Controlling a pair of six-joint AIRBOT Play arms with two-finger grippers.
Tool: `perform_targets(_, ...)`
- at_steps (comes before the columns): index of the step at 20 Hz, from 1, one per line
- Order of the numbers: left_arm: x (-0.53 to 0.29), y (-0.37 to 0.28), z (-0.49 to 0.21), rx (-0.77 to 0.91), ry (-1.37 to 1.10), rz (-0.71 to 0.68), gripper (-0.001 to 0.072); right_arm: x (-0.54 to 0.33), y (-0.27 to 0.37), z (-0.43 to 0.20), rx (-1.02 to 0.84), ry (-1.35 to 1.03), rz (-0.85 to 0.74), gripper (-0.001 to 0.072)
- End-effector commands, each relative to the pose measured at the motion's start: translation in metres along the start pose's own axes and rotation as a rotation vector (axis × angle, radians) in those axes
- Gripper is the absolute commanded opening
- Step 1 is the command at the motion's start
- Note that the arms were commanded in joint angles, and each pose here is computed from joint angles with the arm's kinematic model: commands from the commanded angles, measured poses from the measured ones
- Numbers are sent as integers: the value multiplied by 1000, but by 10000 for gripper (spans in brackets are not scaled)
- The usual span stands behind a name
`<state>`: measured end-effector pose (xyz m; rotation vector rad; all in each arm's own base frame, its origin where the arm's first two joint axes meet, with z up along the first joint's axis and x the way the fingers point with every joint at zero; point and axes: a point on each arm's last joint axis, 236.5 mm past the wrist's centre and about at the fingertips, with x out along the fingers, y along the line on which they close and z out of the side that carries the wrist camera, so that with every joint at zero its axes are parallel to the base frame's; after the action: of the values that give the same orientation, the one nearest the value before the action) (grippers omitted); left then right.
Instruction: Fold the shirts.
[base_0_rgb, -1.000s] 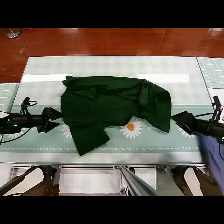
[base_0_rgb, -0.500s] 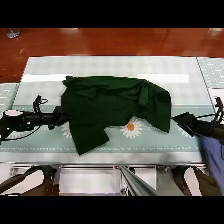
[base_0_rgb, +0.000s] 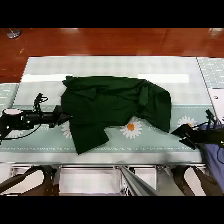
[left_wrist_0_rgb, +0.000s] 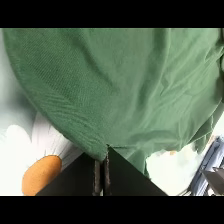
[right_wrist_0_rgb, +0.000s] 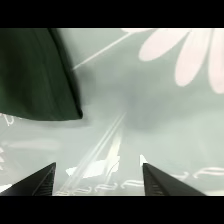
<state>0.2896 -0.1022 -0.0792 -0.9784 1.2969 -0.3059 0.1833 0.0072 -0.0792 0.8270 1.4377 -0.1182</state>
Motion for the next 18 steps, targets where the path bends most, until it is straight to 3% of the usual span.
perform_targets(1,0,0,-1,16,3,-1,26,18,14,3,55,33,97,620)
perform_targets(11,10,-2,-2,62,-4,26,26,44,42,47,171,-25,284,619)
perform_targets(18,10,-2,-1,62,-8,28,26,50,57,45,121,-20,274,611)
